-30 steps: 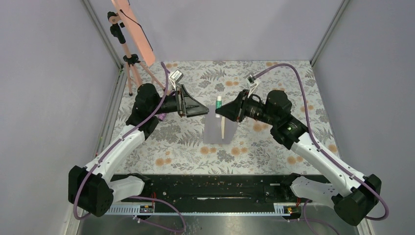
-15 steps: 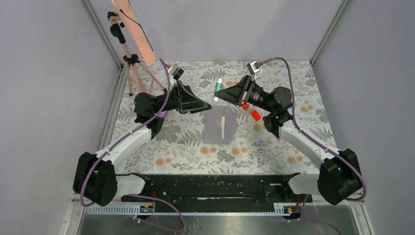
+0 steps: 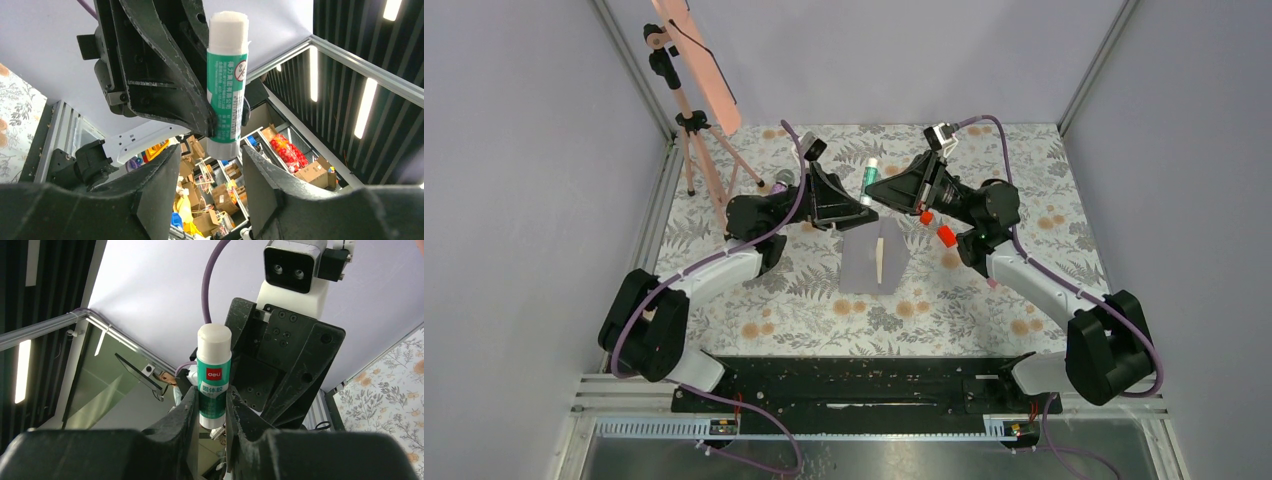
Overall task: Place the letter into the envelope and seal it
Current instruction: Unscrew the solid glue.
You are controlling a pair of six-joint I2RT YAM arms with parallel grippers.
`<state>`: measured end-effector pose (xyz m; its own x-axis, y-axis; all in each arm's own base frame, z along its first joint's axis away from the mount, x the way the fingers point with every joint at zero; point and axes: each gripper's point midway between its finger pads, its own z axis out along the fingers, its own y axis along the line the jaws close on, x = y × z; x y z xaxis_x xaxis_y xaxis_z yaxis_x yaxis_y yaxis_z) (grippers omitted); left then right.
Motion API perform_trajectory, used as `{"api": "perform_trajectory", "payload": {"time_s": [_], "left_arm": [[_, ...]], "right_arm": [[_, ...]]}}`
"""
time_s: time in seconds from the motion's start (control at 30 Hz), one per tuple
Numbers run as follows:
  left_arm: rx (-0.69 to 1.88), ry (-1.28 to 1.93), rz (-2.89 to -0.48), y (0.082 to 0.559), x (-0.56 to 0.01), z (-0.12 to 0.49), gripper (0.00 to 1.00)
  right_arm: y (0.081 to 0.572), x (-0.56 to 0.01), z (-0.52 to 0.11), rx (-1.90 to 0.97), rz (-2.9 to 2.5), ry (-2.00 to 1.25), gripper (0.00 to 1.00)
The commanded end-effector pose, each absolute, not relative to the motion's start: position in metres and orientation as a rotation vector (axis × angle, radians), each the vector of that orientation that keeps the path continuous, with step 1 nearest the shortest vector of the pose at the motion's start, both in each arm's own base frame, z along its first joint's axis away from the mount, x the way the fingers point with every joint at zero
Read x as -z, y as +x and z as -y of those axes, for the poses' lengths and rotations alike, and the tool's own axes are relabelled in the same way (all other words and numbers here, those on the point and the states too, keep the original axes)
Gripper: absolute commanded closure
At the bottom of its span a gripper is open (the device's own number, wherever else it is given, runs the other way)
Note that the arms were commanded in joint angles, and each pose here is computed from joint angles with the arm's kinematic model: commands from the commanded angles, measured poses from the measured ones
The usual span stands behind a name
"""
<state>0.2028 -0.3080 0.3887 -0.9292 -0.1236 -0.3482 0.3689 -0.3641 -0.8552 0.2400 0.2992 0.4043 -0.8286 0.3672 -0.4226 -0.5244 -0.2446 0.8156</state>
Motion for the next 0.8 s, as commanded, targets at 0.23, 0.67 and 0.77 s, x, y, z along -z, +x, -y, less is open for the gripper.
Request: {"api": "perform_trajectory", "payload": {"time_s": [0.23, 0.67, 0.77], "left_arm": [[2.371, 0.395, -1.335, 0.196, -0.431, 0.3, 0.61], [2.401, 0.43, -1.323, 0.193, -0.443, 0.304, 0.69], [2.399, 0.434, -1.321, 0.193, -0.444, 0.304, 0.87]], "right_arm": [[0.224, -0.43, -0.294, -2.135, -1.341, -0.306, 1.0], [0.223, -0.434, -0.295, -2.146, -1.338, -0.33, 1.0], [0.223, -0.432, -0.296, -2.147, -1.343, -0.325, 1.0]]}}
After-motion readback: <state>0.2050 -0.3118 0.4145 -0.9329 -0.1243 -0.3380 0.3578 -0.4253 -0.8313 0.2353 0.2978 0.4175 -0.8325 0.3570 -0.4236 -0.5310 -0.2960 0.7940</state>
